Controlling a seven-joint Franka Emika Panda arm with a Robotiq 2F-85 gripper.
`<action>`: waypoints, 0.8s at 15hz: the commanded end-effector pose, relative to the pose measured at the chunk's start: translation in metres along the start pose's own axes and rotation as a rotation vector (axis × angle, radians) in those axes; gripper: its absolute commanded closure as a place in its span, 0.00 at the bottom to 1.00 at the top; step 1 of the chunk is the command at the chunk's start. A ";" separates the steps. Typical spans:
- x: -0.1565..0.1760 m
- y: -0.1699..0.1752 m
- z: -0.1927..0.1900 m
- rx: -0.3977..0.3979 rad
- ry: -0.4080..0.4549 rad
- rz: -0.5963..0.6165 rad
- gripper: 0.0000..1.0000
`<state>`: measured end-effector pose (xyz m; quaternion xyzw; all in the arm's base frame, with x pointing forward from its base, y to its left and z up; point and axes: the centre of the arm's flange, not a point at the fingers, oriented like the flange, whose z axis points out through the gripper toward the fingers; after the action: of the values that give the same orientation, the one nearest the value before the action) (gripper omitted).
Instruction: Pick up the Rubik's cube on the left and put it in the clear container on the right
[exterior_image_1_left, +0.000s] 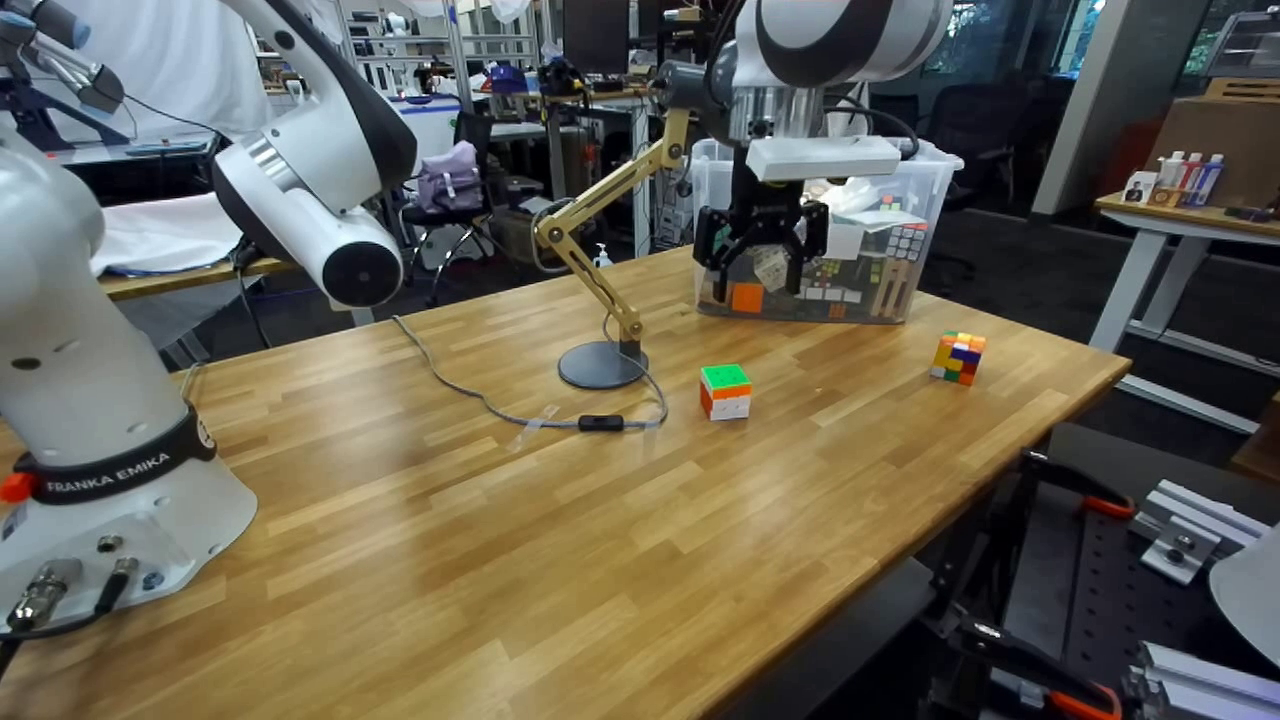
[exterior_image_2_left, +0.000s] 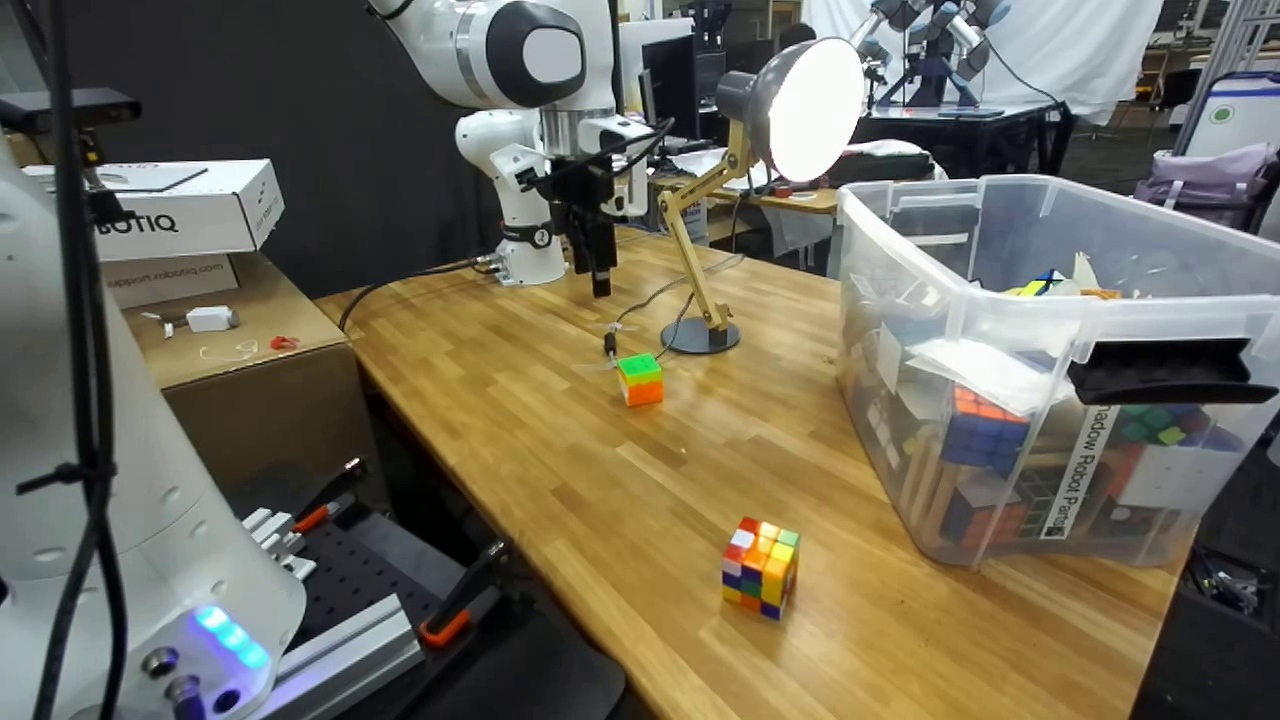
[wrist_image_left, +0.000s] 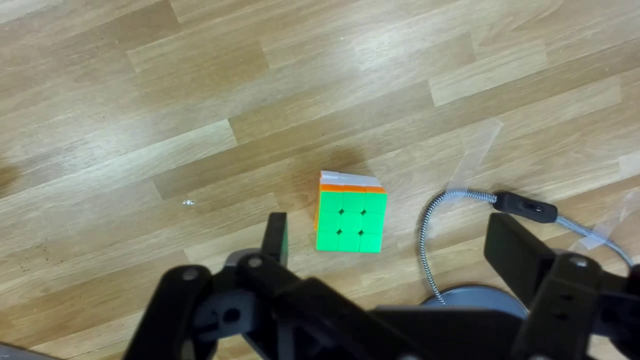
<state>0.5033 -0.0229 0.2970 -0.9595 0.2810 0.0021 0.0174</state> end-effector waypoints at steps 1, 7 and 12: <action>0.009 0.004 0.025 -0.019 -0.021 -0.007 0.00; 0.029 -0.008 0.081 -0.027 -0.108 -0.023 0.00; 0.051 -0.017 0.103 -0.053 -0.114 -0.022 0.00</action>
<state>0.5404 -0.0285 0.2013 -0.9598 0.2736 0.0615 0.0087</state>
